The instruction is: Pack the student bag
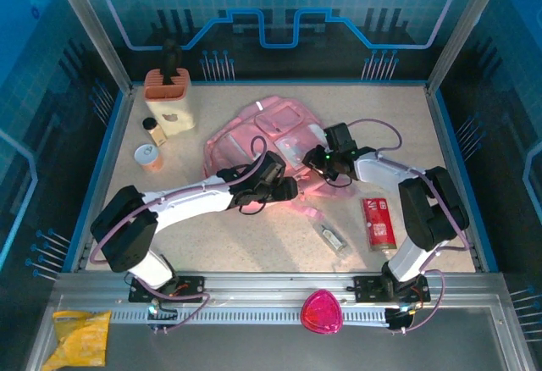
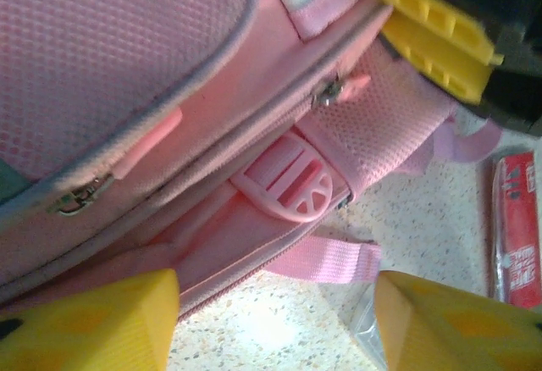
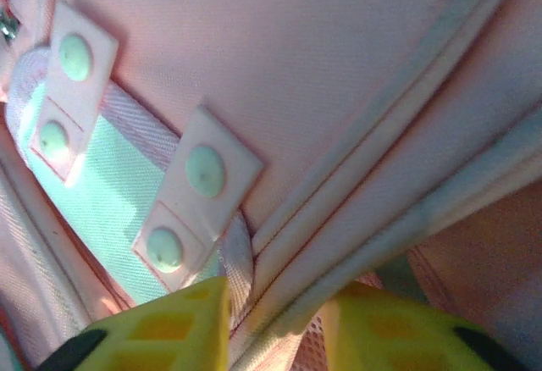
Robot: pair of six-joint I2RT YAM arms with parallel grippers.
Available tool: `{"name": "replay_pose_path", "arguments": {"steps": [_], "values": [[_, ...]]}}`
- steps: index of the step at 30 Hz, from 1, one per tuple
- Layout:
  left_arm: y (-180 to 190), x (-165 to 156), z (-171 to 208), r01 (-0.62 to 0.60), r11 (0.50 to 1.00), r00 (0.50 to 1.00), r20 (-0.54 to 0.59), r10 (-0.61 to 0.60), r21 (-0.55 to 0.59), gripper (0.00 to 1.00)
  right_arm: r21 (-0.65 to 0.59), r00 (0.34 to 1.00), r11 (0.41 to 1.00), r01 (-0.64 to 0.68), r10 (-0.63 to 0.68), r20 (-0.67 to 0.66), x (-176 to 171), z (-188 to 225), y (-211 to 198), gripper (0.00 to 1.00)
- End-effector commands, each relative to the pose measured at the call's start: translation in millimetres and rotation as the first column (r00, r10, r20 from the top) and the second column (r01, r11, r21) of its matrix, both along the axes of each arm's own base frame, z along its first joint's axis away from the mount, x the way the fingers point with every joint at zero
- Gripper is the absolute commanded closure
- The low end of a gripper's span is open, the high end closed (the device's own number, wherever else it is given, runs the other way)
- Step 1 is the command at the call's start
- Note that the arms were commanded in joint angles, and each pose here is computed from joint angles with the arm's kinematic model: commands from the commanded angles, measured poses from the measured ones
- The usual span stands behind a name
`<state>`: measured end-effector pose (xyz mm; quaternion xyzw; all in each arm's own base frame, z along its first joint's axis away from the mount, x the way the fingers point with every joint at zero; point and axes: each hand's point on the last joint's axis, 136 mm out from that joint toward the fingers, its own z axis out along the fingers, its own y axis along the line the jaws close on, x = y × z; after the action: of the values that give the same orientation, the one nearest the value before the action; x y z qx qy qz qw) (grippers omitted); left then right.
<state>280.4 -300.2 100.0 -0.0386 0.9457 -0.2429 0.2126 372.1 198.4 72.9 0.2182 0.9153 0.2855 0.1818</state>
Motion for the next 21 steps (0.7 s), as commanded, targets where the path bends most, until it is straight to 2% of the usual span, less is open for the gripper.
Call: {"name": "replay_pose_path", "arguments": {"steps": [1, 3, 7, 12, 16, 21], "values": [[7, -12, -20, 0.005, 1.0, 0.999, -0.04, -0.004, 0.03, 0.46, 0.05, 0.996, 0.999, 0.002, -0.006, 0.089, 9, 15, 3, 0.78], [10, -15, -29, 0.004, 0.999, 0.999, -0.052, -0.002, 0.037, 0.51, 0.059, 0.994, 0.998, 0.0, -0.007, 0.113, 10, 21, 3, 0.91], [10, -19, -35, 0.015, 0.999, 0.997, -0.074, -0.012, 0.042, 0.58, 0.076, 0.992, 0.997, -0.001, -0.009, 0.129, 12, 31, 4, 0.99], [12, -18, -42, 0.013, 0.997, 0.996, -0.084, -0.007, 0.072, 0.64, 0.133, 0.981, 0.991, 0.004, -0.029, 0.19, 12, 63, 4, 1.0], [11, -18, -41, 0.009, 0.998, 0.997, -0.082, -0.004, 0.059, 0.64, 0.188, 0.975, 0.982, 0.025, -0.065, 0.211, 5, 84, -1, 1.0], [31, 4, -39, -0.024, 0.985, 1.0, -0.013, 0.027, 0.17, 0.62, 0.233, 0.969, 0.971, 0.05, -0.104, 0.226, -5, 97, -7, 1.0]]}}
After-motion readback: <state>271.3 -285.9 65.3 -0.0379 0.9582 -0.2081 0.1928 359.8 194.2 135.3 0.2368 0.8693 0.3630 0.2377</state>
